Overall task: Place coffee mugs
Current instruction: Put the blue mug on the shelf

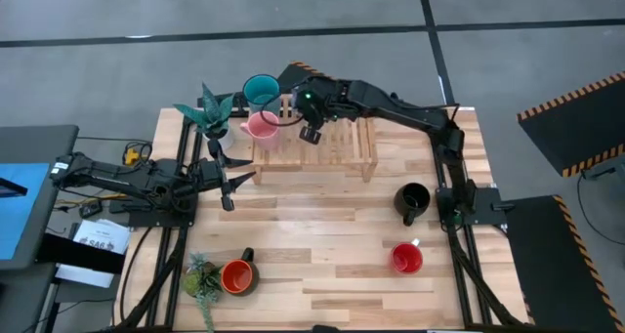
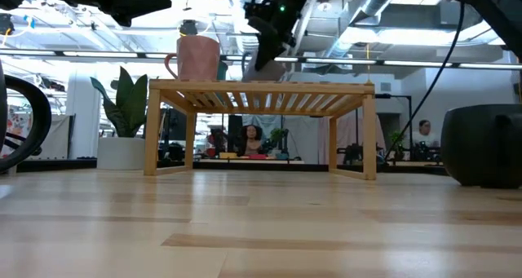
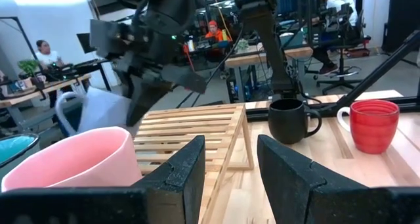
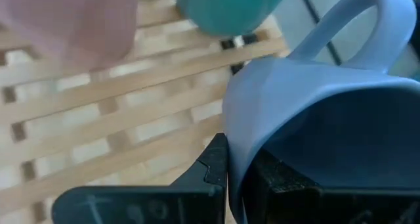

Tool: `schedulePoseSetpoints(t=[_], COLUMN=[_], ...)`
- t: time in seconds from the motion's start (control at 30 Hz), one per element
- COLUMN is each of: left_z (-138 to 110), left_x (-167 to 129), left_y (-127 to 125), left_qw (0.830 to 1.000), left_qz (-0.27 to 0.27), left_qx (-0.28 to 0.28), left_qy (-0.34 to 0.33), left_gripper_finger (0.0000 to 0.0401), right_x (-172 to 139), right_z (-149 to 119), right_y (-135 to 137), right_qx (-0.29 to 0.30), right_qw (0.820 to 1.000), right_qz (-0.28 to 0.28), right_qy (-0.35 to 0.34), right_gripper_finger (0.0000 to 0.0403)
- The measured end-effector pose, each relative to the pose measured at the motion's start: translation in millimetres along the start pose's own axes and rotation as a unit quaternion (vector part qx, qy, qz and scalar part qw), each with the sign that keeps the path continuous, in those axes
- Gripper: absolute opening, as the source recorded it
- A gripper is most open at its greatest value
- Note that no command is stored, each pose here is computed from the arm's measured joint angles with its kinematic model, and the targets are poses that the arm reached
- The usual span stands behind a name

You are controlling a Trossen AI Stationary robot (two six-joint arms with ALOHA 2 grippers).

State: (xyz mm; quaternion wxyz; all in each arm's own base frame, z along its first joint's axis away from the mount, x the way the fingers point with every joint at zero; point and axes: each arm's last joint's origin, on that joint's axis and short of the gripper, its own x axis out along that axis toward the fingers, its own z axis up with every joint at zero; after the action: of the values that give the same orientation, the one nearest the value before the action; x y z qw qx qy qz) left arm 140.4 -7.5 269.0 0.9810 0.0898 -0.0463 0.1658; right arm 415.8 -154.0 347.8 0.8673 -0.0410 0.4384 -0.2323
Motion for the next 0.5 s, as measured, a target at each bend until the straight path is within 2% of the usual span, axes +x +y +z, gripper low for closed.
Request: schedulePoseSetpoints(t=[0.17,0.5], left_z=[0.0,0.1], left_x=[0.0,0.0], left_y=[-0.3,-0.7], left_qw=[1.000,1.000], left_qz=[-0.006,-0.012], left_qx=[0.000,-0.001], left_qy=[-0.001,-0.003], left_gripper_finger=[0.0126,0.0126], right_x=[10.0,10.3], right_z=[1.5,2.7], right_y=[2.3,4.7], right_qx=[-0.003,-0.006], right_qw=[1.000,1.000], right_qz=[0.002,0.001], right_qy=[-0.003,-0.008], right_gripper_finger=[0.0044,0.0056])
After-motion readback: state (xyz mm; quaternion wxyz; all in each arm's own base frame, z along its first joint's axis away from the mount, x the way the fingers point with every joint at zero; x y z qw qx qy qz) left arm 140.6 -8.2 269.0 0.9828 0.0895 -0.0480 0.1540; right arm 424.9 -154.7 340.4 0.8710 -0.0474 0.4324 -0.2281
